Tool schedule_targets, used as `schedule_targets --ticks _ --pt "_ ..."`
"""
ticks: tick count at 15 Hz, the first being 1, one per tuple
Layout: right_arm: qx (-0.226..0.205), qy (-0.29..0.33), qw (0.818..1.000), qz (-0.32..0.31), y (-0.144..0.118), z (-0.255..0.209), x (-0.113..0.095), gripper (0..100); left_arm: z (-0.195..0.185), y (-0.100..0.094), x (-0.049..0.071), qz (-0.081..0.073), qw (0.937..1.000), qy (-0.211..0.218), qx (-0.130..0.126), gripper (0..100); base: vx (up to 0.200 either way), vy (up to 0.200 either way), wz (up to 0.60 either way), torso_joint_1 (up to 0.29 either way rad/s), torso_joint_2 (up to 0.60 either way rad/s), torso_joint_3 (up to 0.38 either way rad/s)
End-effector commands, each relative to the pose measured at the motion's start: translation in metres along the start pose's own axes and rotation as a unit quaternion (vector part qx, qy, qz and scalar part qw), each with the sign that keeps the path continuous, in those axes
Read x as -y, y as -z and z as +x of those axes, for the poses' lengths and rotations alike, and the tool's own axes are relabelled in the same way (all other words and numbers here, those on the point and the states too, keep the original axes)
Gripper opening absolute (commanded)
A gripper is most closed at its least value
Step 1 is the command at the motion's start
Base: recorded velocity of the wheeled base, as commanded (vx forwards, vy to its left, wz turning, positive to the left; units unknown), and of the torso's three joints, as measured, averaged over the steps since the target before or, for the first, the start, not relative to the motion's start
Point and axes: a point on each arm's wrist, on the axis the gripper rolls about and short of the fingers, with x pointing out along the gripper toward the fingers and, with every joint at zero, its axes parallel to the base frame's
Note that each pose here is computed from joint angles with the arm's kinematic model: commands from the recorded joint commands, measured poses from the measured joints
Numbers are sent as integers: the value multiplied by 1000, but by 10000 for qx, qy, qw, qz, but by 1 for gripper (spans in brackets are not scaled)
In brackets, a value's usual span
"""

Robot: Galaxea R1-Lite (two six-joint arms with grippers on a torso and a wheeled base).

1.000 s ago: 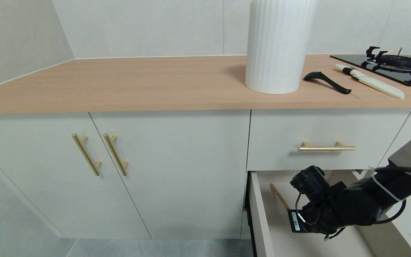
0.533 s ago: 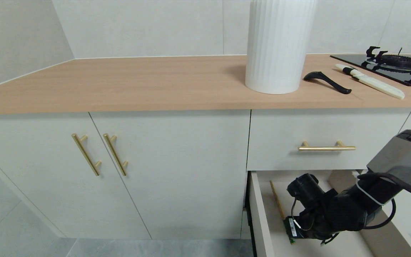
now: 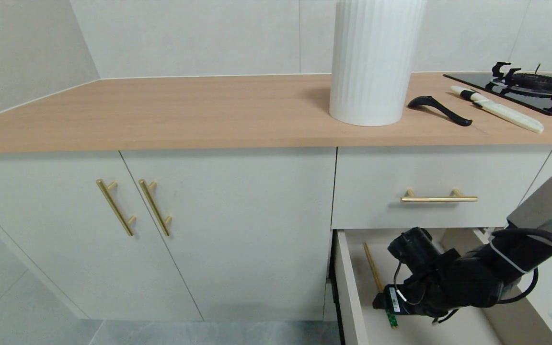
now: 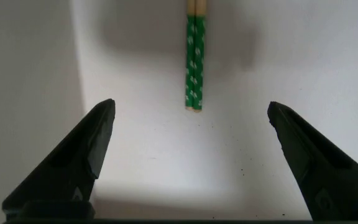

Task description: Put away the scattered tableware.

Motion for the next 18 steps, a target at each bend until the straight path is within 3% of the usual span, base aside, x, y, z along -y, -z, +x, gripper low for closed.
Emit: schedule_targets --ticks 1,4,9,12,18 --pt "500 -205 9985 67 -11 -36 1 100 0 0 0 0 10000 -3 0 100 0 0 0 0 0 0" --pt "1044 -266 9937 300 -24 -110 24 100 0 0 0 0 10000 -3 0 100 0 0 0 0 0 0" --pt "1446 -19 9891 285 -17 -226 63 100 0 0 0 0 10000 -3 0 100 0 0 0 0 0 0" --pt "1685 39 9855 188 -12 -241 71 100 0 0 0 0 10000 -3 0 100 0 0 0 0 0 0" --pt "1625 67 9867 72 -9 -238 71 100 0 0 0 0 10000 -3 0 100 0 0 0 30 -112 -104"
